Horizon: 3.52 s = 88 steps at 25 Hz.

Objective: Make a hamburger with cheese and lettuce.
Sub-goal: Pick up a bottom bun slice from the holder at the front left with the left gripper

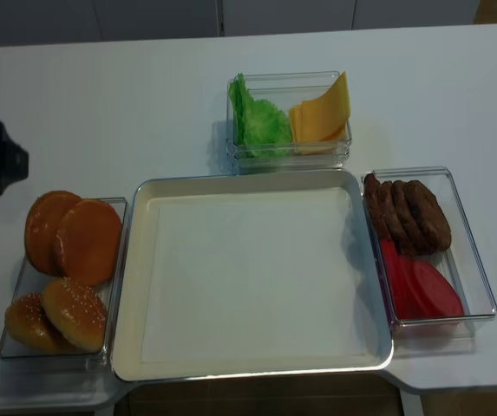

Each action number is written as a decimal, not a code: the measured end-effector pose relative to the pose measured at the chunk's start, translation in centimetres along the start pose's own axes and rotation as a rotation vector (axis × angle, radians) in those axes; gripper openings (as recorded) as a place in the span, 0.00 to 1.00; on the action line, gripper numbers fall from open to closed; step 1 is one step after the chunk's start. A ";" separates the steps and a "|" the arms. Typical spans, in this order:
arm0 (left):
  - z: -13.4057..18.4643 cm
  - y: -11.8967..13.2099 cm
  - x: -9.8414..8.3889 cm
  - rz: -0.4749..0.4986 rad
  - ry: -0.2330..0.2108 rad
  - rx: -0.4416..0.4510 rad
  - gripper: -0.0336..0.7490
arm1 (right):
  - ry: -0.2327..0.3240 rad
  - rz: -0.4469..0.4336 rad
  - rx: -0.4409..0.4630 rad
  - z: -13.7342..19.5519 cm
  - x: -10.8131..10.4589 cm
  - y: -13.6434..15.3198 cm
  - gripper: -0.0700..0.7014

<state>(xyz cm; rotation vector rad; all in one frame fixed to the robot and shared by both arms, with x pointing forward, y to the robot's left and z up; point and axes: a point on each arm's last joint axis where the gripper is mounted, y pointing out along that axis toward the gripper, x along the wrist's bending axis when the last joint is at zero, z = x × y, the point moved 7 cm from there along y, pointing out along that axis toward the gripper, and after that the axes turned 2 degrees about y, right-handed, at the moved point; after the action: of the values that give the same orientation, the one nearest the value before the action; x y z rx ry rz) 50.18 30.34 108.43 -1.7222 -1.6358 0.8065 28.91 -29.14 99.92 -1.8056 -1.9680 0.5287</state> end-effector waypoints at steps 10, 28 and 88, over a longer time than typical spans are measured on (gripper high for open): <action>-0.8 4.3 4.1 -0.009 -0.149 0.088 0.63 | 0.000 0.000 0.000 0.0 0.0 0.0 0.71; -1.2 9.8 5.6 0.194 0.063 0.322 0.63 | 0.000 0.000 0.000 0.0 0.0 0.0 0.71; 0.3 14.5 4.0 0.353 0.221 0.430 0.26 | 0.000 0.000 0.000 0.0 0.0 0.0 0.71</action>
<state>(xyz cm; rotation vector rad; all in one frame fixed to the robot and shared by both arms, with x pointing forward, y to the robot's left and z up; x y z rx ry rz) 59.05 33.81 96.84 -1.7269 -0.9403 1.0046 28.91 -29.14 99.92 -1.8056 -1.9680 0.5287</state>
